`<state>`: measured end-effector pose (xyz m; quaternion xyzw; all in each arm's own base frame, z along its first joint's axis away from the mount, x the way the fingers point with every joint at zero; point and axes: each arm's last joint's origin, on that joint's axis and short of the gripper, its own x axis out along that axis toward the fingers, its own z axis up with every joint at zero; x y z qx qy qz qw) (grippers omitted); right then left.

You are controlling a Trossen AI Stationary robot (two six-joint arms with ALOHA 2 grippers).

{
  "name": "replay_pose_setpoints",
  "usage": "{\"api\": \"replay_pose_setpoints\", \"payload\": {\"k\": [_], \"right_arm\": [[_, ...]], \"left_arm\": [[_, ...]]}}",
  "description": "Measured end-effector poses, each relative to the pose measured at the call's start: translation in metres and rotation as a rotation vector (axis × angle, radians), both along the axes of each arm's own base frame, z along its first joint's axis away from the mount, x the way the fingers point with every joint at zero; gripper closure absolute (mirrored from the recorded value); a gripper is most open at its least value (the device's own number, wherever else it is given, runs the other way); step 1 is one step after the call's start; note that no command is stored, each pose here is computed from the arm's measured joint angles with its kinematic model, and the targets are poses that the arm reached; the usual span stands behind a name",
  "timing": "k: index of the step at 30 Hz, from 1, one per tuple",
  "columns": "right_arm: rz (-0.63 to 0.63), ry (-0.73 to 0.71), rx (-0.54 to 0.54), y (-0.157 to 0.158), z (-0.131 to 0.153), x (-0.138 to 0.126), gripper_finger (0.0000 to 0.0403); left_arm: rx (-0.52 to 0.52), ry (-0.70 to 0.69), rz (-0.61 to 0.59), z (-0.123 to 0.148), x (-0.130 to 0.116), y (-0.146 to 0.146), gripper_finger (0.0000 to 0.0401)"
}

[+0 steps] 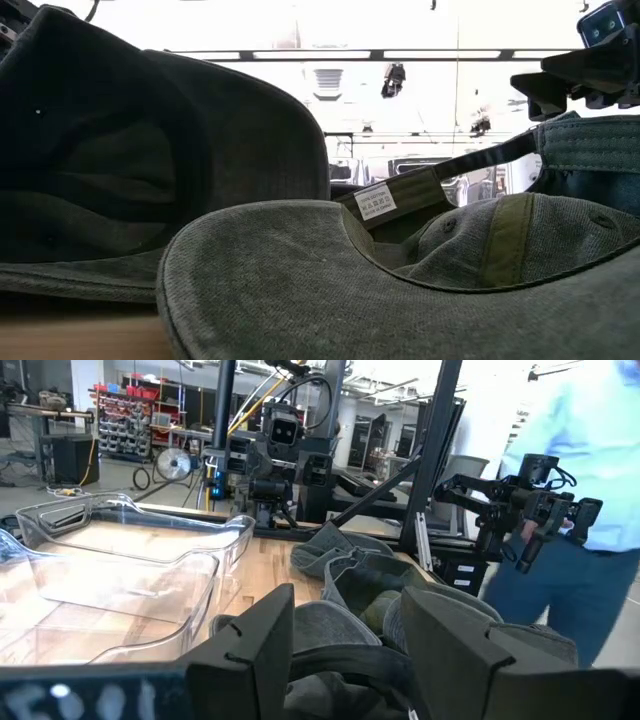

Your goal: Pick & Place hat

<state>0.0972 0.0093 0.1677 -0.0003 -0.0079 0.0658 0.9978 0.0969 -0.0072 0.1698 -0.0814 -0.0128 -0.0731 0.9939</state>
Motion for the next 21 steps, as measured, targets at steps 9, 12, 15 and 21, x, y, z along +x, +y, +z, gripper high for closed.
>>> {"api": "replay_pose_setpoints", "payload": {"k": [9,12,15,21], "right_arm": [[-0.092,0.009,0.089,-0.0027,-0.0001,0.0006,0.0188],[-0.090,0.028,0.320,-0.0027,0.0000,0.0006,0.0188],[-0.085,0.042,0.605,-0.0028,0.0008,0.0006,0.0188],[-0.111,0.086,1.203,-0.0039,-0.0011,0.0015,0.0188]], "left_arm": [[0.000,0.000,0.000,0.0001,0.0000,0.0000,0.0222],[0.000,0.000,0.000,0.0001,0.0000,0.0000,0.0222],[0.000,0.001,0.000,0.0000,0.0000,0.0000,0.0222],[0.000,0.002,0.000,-0.0002,0.0000,0.0000,0.0222]]}}
